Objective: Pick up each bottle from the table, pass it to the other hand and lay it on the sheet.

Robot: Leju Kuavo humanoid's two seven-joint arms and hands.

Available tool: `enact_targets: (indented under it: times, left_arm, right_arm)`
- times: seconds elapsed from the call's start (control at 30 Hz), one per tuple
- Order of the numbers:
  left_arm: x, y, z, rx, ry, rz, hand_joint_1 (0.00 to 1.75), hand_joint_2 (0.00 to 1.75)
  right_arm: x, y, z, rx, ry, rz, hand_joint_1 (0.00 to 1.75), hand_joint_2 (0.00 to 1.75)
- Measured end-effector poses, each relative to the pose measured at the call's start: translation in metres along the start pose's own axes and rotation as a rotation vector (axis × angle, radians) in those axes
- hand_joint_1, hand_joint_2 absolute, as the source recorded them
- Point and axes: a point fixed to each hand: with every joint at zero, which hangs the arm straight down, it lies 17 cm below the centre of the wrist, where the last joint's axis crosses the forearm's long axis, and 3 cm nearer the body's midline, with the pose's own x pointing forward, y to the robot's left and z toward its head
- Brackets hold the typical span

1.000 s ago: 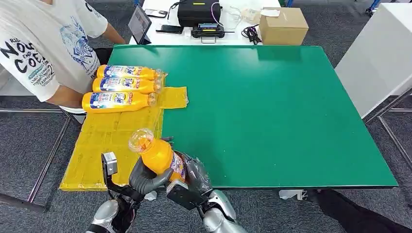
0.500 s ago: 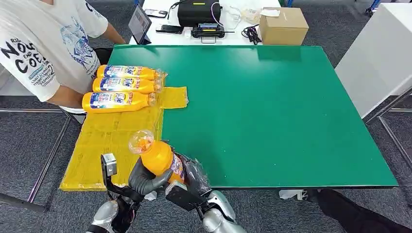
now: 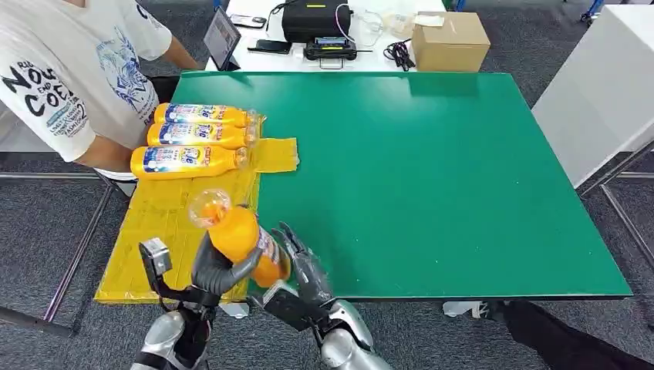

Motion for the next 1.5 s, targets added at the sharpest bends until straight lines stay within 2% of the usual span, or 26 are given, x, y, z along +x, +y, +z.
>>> enact_targets:
  times: [0.2,0.37,0.53,0.67,0.77,0.8,0.87,0.93,1.03,1.33,1.5]
  left_arm:
    - [0.052,0.063,-0.030,0.159,-0.147,-0.097,1.75,1.75]
    - [0.072,0.084,-0.037,0.228,-0.209,-0.177,1.75,1.75]
    - [0.102,0.101,-0.043,0.329,-0.317,-0.459,1.75,1.75]
    - [0.117,0.101,-0.049,0.356,-0.377,-0.895,1.75,1.75]
    - [0.115,0.103,-0.054,0.353,-0.375,-0.967,1.75,1.75]
    - [0.114,0.104,-0.055,0.354,-0.373,-1.001,1.75,1.75]
    - [0.110,0.105,-0.060,0.348,-0.356,-1.128,1.75,1.75]
    - [0.097,0.104,-0.069,0.311,-0.329,-1.341,1.75,1.75]
    - [0.065,0.112,-0.081,0.222,-0.241,-1.535,1.75,1.75]
    - [-0.012,0.143,-0.075,0.030,0.004,-1.713,1.75,1.75]
    - [-0.028,0.153,-0.067,-0.011,0.057,-1.735,1.75,1.75]
  right_arm:
    - [0.059,-0.035,-0.008,-0.079,-0.149,-0.040,0.00,0.00]
    - [0.095,-0.055,-0.005,-0.128,-0.243,-0.067,0.00,0.00]
    - [0.124,-0.082,-0.001,-0.215,-0.316,-0.119,0.00,0.00]
    - [0.140,-0.116,0.004,-0.329,-0.362,-0.139,0.00,0.00]
    - [0.147,-0.127,0.005,-0.360,-0.382,-0.139,0.00,0.00]
    - [0.148,-0.130,0.005,-0.366,-0.384,-0.139,0.00,1.75]
    - [0.149,-0.132,0.005,-0.372,-0.387,-0.139,0.00,1.75]
    - [0.150,-0.134,0.006,-0.376,-0.391,-0.139,0.00,1.75]
    - [0.152,-0.136,0.005,-0.378,-0.398,-0.138,0.00,1.75]
    - [0.153,-0.133,0.003,-0.358,-0.399,-0.150,0.00,1.75]
    - [0.154,-0.133,0.003,-0.357,-0.401,-0.153,0.00,1.75]
